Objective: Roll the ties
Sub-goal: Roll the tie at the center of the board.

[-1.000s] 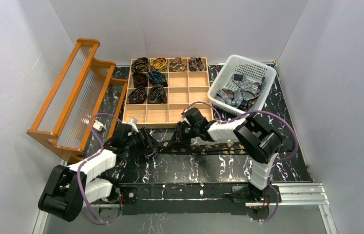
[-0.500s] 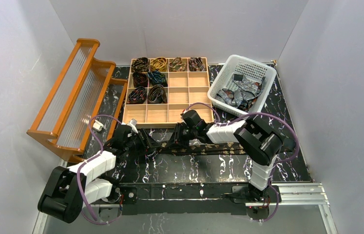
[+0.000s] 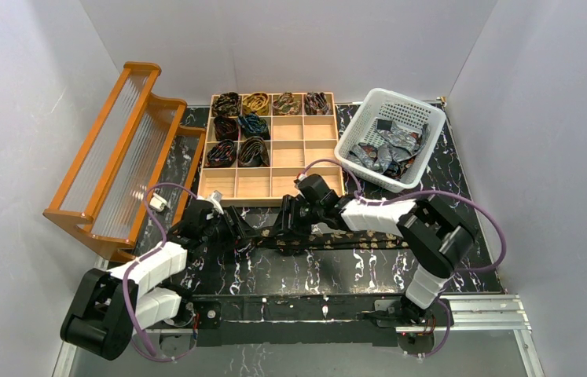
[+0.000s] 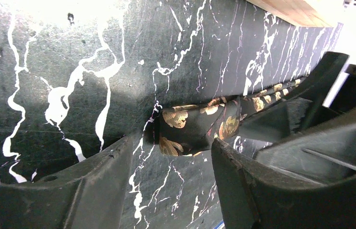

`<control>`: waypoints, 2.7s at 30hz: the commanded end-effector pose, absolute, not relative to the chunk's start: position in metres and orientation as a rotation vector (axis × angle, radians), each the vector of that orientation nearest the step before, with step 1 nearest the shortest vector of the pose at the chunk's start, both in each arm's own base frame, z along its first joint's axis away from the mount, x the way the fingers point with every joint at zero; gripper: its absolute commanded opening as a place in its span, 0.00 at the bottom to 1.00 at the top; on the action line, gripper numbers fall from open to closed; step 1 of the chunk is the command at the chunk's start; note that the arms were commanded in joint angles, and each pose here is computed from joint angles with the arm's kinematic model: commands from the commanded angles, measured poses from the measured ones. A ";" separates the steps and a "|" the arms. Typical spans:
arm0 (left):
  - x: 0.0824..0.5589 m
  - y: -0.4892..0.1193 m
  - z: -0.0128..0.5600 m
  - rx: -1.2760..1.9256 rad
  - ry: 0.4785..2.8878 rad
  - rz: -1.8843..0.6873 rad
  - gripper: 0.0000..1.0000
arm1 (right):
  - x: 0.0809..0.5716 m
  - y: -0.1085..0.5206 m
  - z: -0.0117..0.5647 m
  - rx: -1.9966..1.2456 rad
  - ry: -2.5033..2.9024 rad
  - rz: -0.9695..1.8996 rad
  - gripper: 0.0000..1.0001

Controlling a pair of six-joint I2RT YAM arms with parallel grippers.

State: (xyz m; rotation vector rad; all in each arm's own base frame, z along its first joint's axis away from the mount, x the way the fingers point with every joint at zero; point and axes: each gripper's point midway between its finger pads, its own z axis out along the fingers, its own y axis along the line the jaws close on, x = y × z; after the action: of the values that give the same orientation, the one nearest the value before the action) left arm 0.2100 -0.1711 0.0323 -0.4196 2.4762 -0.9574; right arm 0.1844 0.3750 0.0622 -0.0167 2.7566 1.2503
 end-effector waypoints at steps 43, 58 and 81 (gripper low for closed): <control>0.200 -0.152 0.034 -0.426 2.518 -0.813 0.67 | 0.212 0.390 0.052 0.061 2.740 1.335 0.44; 0.198 -0.163 0.031 -0.424 2.505 -0.917 0.67 | 0.198 0.362 0.046 0.158 2.755 1.228 0.15; 0.190 -0.176 0.019 -0.282 2.573 -0.988 0.58 | 0.181 0.336 0.024 0.150 2.850 1.005 0.26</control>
State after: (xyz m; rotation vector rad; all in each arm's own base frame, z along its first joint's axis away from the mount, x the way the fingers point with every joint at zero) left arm 0.2035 -0.1801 0.0329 -0.3134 2.4986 -1.0260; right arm 0.1876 0.3464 0.0283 0.1514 2.8067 1.0889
